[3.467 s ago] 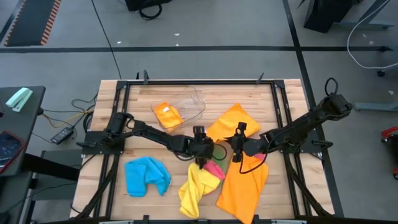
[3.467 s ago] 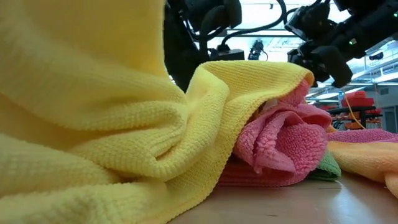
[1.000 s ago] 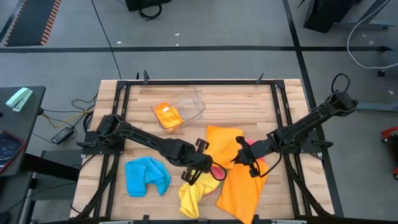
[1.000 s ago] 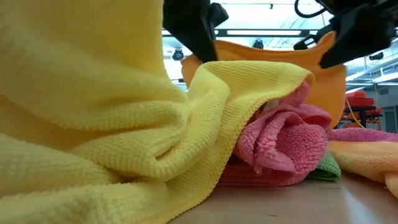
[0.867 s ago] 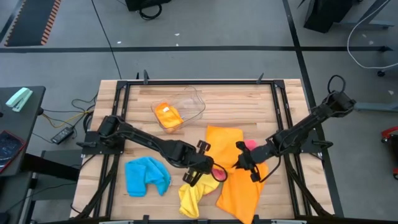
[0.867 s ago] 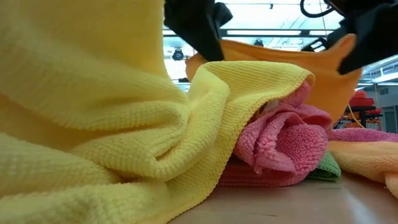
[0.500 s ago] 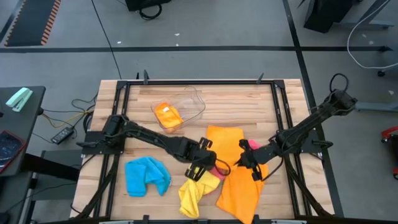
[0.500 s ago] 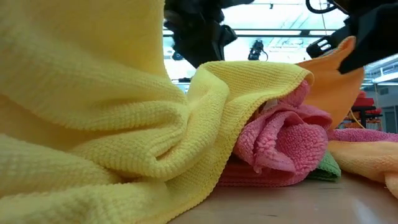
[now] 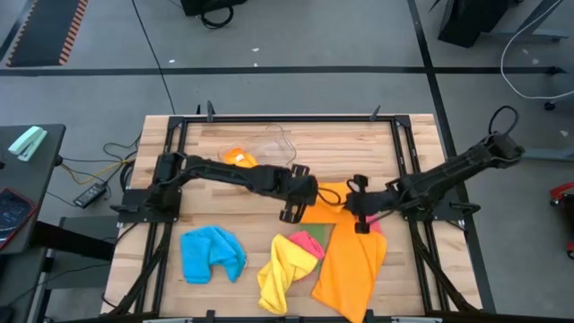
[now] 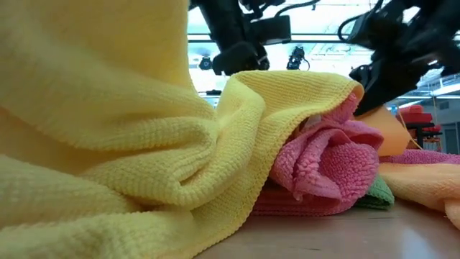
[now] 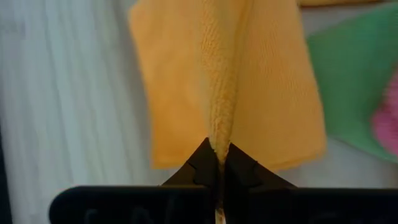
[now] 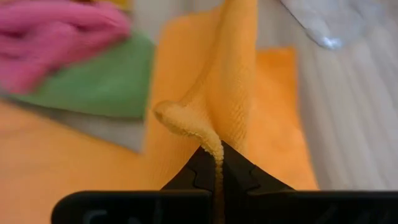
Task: Fold microfiber towels
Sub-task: Fold the orange microfiber towel
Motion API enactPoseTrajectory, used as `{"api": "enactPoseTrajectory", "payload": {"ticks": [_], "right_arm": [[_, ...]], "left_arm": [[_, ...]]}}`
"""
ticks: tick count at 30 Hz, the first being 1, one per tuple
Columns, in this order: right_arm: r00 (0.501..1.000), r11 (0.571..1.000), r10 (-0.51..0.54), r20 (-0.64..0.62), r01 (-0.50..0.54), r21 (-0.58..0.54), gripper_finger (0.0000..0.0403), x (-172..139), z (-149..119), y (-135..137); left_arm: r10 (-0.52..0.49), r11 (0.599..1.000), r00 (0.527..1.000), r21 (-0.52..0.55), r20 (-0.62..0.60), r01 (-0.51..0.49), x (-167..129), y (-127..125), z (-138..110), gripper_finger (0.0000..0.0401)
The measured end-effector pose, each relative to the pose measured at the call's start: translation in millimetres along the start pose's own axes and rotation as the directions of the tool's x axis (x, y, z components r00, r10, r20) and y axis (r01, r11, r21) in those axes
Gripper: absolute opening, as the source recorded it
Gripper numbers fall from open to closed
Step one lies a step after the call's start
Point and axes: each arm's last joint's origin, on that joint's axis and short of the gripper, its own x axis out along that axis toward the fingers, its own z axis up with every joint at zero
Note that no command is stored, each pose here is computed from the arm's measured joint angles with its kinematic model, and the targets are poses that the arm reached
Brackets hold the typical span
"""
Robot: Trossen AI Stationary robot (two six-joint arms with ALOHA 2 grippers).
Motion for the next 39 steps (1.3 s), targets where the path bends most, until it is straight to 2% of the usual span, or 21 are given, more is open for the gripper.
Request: {"api": "enactPoseTrajectory", "payload": {"ticks": [4, 7, 17, 21, 25, 32, 39], "right_arm": [[0.997, 0.998, -0.052, -0.053, 0.054, 0.031, 0.0013, 3, -3, -13], [0.993, 0.996, -0.080, -0.083, 0.083, 0.045, 0.0013, 6, -4, -20], [0.981, 0.993, -0.111, -0.157, 0.116, 0.020, 0.0013, 15, -9, -24], [0.977, 0.993, -0.116, -0.180, 0.119, 0.008, 0.0018, 17, -11, -23], [0.974, 0.992, -0.120, -0.191, 0.123, 0.004, 0.0046, 17, -13, -24], [0.965, 0.986, -0.160, -0.207, 0.166, 0.015, 0.0114, 11, -14, -37], [0.953, 0.967, -0.252, -0.167, 0.254, -0.014, 0.0160, -2, -11, -58]], "left_arm": [[0.027, 0.999, 1.000, -0.044, 0.004, -0.026, 10, 18, -5, 0.0018], [0.035, 0.998, 0.999, -0.057, 0.000, -0.035, 21, 23, -7, 0.0029], [0.035, 0.996, 0.999, -0.087, -0.002, -0.035, 33, 21, -8, 0.0019], [0.030, 0.994, 0.999, -0.105, -0.013, -0.031, 41, 18, -9, 0.0047], [0.012, 0.995, 0.999, -0.094, -0.049, -0.017, 52, 11, -13, 0.0092], [0.023, 0.996, 0.999, -0.085, -0.022, -0.025, 43, 8, -6, 0.0169], [0.011, 0.995, 1.000, -0.101, -0.007, -0.012, 26, 1, 7, 0.0189]]}}
